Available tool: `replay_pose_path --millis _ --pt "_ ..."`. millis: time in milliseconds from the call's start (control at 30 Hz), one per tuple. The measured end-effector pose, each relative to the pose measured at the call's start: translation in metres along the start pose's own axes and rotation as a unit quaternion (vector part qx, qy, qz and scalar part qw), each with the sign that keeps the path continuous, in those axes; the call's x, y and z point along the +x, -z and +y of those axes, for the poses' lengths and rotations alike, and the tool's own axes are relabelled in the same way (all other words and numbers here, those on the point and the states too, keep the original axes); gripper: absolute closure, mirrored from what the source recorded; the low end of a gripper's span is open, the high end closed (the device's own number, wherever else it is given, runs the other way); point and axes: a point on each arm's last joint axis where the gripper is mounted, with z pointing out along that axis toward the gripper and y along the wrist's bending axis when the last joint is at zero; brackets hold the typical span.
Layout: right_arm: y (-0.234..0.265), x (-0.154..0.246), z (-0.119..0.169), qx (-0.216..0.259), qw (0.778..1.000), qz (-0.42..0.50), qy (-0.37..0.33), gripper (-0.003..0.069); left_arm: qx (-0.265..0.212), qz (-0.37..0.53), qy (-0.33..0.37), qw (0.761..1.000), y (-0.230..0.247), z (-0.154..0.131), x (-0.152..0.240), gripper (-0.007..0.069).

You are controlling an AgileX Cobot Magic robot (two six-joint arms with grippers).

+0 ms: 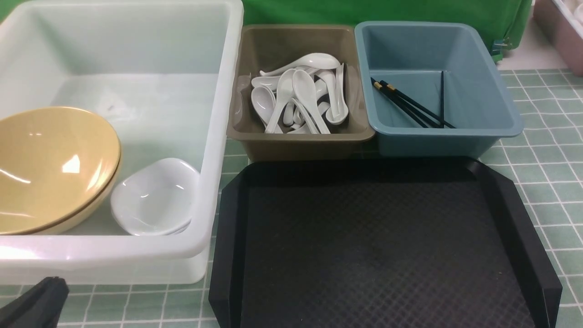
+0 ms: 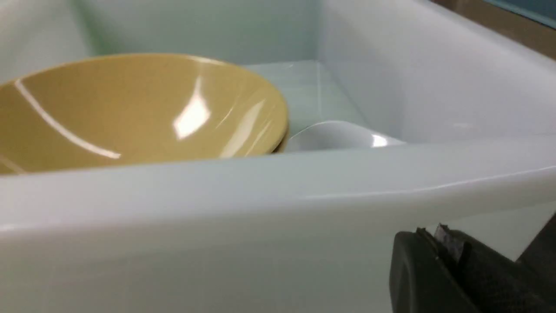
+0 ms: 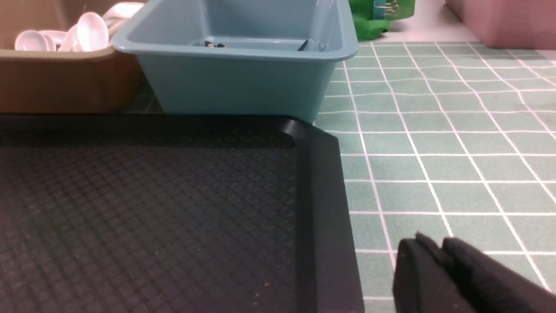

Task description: On blue table put chopsticks spoon bowls plates into blue grey white boxes.

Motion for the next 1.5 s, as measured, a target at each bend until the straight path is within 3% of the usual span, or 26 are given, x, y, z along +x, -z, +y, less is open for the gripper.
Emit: replay_pose_path --millis 167,1500 --pt "0.0000 0.0000 0.0000 0.000 1.000 0.000 0.000 0.0559 -0.019 0.029 0.026 0.999 0.0004 0.0031 0.0051 0.0624" --pt "0.0000 0.0000 0.0000 0.000 1.000 0.000 0.000 0.0533 -0.013 0.030 0.027 0.999 0.0003 0.0021 0.0052 0.0624"
